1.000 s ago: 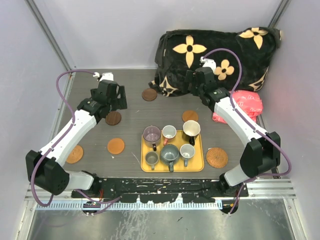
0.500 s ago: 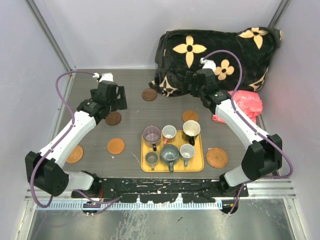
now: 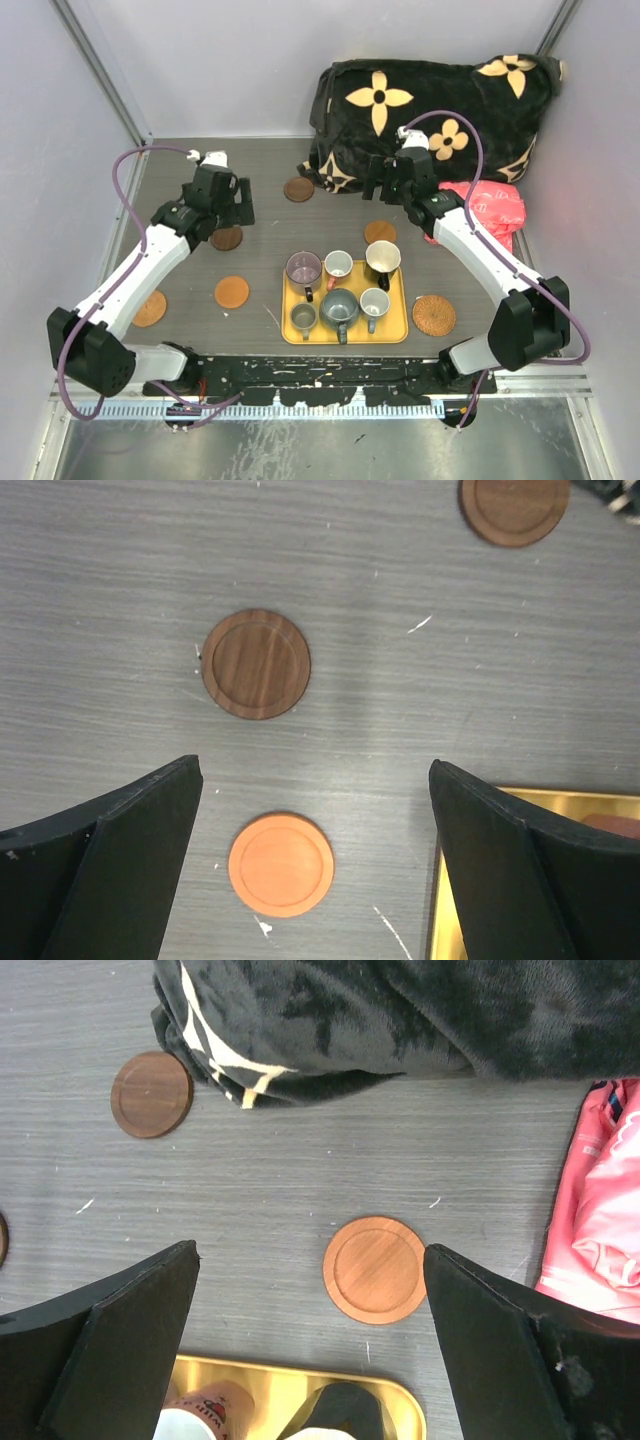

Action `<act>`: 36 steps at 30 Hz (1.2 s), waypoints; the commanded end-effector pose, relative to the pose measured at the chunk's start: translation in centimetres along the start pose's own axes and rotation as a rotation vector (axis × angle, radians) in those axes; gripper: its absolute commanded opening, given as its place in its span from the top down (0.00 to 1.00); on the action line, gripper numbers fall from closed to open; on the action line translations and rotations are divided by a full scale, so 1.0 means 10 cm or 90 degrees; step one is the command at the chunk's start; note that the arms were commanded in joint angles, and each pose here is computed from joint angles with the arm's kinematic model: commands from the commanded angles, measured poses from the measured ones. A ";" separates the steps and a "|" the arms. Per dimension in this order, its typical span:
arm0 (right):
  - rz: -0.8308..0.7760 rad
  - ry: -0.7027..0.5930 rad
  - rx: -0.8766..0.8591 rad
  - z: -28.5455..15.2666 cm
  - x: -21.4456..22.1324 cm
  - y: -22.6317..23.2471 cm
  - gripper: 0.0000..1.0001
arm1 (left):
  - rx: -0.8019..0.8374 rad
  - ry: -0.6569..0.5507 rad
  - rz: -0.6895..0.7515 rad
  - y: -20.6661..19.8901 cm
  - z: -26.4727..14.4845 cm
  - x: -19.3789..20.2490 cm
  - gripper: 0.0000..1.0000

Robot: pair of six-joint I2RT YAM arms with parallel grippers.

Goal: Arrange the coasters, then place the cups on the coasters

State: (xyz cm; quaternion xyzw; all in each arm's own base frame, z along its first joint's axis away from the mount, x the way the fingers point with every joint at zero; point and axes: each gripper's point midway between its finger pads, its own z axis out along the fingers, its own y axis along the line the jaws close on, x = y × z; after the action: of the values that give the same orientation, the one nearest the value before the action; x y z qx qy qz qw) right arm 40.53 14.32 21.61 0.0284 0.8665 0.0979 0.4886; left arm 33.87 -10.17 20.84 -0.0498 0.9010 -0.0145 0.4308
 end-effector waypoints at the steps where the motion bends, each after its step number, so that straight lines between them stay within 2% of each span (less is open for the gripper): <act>1: -0.005 -0.046 -0.033 -0.15 -0.17 0.08 0.00 | -0.021 0.054 0.008 0.04 0.01 0.10 0.01; 10: -0.020 -0.039 -0.037 -0.15 -0.11 0.07 0.00 | -0.042 0.083 0.001 0.07 0.08 0.24 0.01; 15: -0.018 -0.035 -0.046 -0.14 -0.09 0.10 0.00 | -0.079 0.128 -0.002 0.21 0.14 0.35 0.00; 18: -0.018 -0.033 -0.048 -0.14 -0.09 0.10 0.00 | -0.062 0.167 -0.030 0.26 0.20 0.44 0.12; 23: -0.022 -0.028 -0.051 -0.14 -0.05 0.10 0.00 | -0.012 0.174 -0.040 0.15 0.19 0.48 0.12; 25: -0.022 -0.025 -0.056 -0.14 -0.04 0.11 0.01 | -0.005 0.174 -0.041 0.13 0.18 0.47 0.17; 30: -0.017 -0.021 -0.068 -0.15 -0.03 0.15 0.04 | -0.057 0.172 -0.035 0.27 0.22 0.49 0.22; 36: -0.015 -0.013 -0.076 -0.15 0.02 0.16 0.08 | -0.091 0.165 -0.046 0.29 0.41 0.47 0.36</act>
State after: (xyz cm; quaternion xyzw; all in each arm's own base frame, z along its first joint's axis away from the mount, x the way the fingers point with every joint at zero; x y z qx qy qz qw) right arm 39.04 15.18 20.12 -0.0048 0.8747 0.1219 0.4690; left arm 32.12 -7.78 13.98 -0.0909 0.9547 0.0190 0.2828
